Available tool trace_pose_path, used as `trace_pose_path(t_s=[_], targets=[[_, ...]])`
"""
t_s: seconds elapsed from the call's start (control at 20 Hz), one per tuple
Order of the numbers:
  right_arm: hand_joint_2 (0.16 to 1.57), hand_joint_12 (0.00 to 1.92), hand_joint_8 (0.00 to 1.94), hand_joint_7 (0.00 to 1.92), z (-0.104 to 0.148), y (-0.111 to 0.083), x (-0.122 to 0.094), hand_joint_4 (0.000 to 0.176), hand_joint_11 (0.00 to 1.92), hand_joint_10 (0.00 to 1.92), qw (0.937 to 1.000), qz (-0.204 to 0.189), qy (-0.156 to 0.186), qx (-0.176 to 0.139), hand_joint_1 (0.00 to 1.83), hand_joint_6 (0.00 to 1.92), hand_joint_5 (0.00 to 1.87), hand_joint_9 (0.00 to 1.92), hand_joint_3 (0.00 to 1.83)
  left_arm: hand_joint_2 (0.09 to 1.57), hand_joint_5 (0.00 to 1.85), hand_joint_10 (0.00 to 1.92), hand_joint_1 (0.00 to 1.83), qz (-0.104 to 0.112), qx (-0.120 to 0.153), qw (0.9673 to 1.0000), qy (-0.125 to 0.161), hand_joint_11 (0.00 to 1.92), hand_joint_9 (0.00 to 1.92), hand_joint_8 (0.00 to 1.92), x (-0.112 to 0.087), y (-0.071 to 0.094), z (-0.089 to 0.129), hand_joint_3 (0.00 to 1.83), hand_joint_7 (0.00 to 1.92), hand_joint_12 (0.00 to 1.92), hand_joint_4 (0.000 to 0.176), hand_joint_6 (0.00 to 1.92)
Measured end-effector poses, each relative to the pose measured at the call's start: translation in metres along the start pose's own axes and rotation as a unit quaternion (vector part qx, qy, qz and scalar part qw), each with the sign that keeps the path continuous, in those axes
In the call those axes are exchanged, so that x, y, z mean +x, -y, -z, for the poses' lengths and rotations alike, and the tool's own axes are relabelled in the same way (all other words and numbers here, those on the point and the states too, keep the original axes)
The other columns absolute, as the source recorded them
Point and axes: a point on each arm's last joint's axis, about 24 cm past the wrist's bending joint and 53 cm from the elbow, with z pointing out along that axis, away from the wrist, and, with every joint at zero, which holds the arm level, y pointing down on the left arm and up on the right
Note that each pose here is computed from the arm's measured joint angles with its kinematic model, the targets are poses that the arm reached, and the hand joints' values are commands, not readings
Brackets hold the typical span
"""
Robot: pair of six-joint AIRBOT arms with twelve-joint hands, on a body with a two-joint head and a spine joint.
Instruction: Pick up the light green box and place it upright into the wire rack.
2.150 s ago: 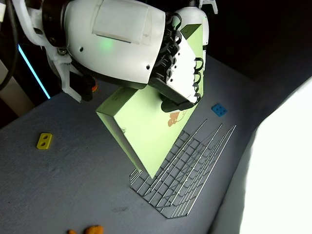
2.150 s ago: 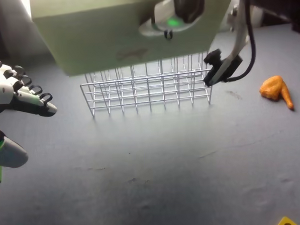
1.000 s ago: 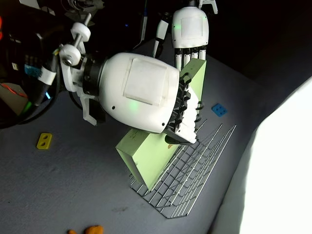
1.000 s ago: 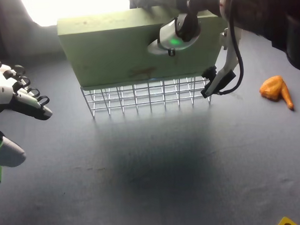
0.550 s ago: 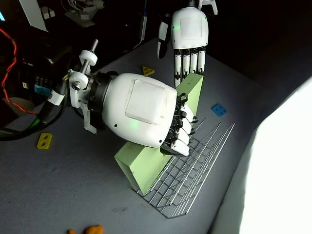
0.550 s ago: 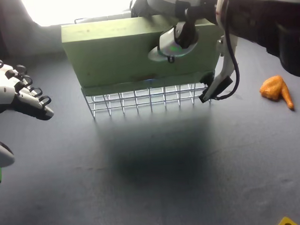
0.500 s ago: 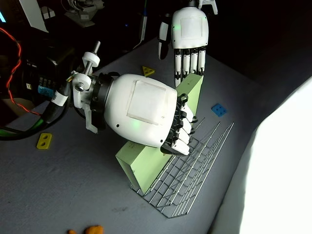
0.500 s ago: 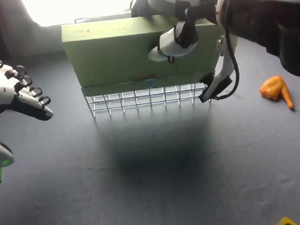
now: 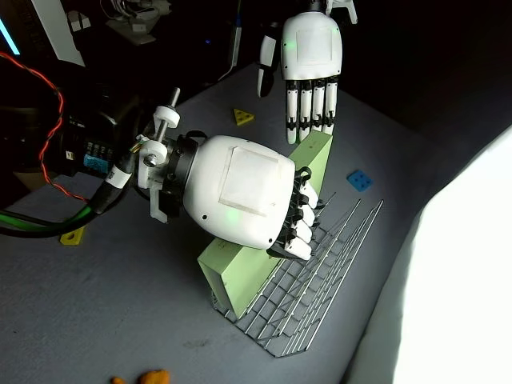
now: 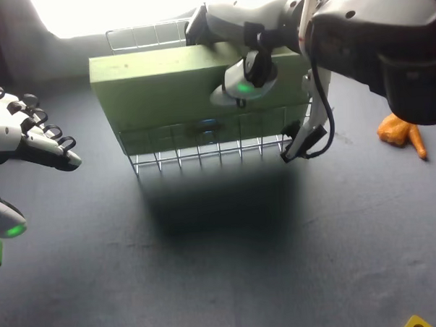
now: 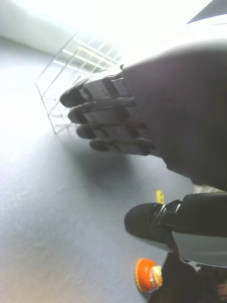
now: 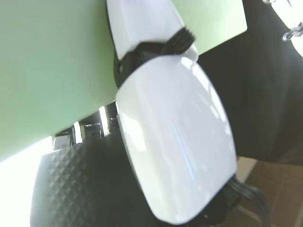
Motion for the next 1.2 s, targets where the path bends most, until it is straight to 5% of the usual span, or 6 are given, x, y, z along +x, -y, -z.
trace_pose_path(t_s=[0.45,0.75,1.05,1.1,1.2], targets=[[1.15,1.67,1.14,0.94,-0.011,0.021,0.01,0.0,0.62,1.44,0.9998,0.002,-0.006,0.02,1.37,0.94,0.89,0.8,0.0,1.26,0.21,0.0,0.34,0.0,0.0,1.0,0.0,0.0,0.19,0.0,0.0,0.0,0.0,0.0,0.23,0.46,0.0,0.01],[1.14,1.64,1.1,0.96,-0.012,0.023,0.009,0.0,0.64,1.41,0.9998,-0.002,-0.005,0.021,1.37,0.94,0.9,0.81,0.0,1.27,0.14,0.0,0.22,0.0,0.0,1.0,0.0,0.0,0.12,0.0,0.0,0.0,0.0,0.0,0.13,0.23,0.0,0.0],[1.21,1.7,1.28,0.89,-0.012,0.022,0.01,0.0,0.48,1.3,0.9998,-0.003,-0.007,0.019,1.19,1.28,0.7,0.62,0.0,1.26,0.17,0.01,0.22,0.0,0.001,1.0,0.0,0.0,0.14,0.0,0.0,0.001,0.0,0.0,0.17,0.29,0.0,0.01],[1.1,1.53,0.7,0.69,-0.012,0.022,0.01,0.0,0.31,0.9,0.9998,-0.003,-0.007,0.019,1.08,0.76,0.56,0.56,0.0,1.27,0.15,0.0,0.19,0.0,0.0,1.0,0.0,0.0,0.11,0.0,0.0,0.0,0.0,0.0,0.14,0.25,0.0,0.0],[1.08,1.36,0.15,0.69,-0.012,0.022,0.009,0.0,0.16,0.43,0.9998,-0.002,-0.007,0.018,0.92,0.26,0.57,0.56,0.0,1.26,0.18,0.01,0.24,0.0,0.0,1.0,0.0,0.0,0.14,0.0,0.0,0.0,0.0,0.0,0.17,0.3,0.0,0.01]])
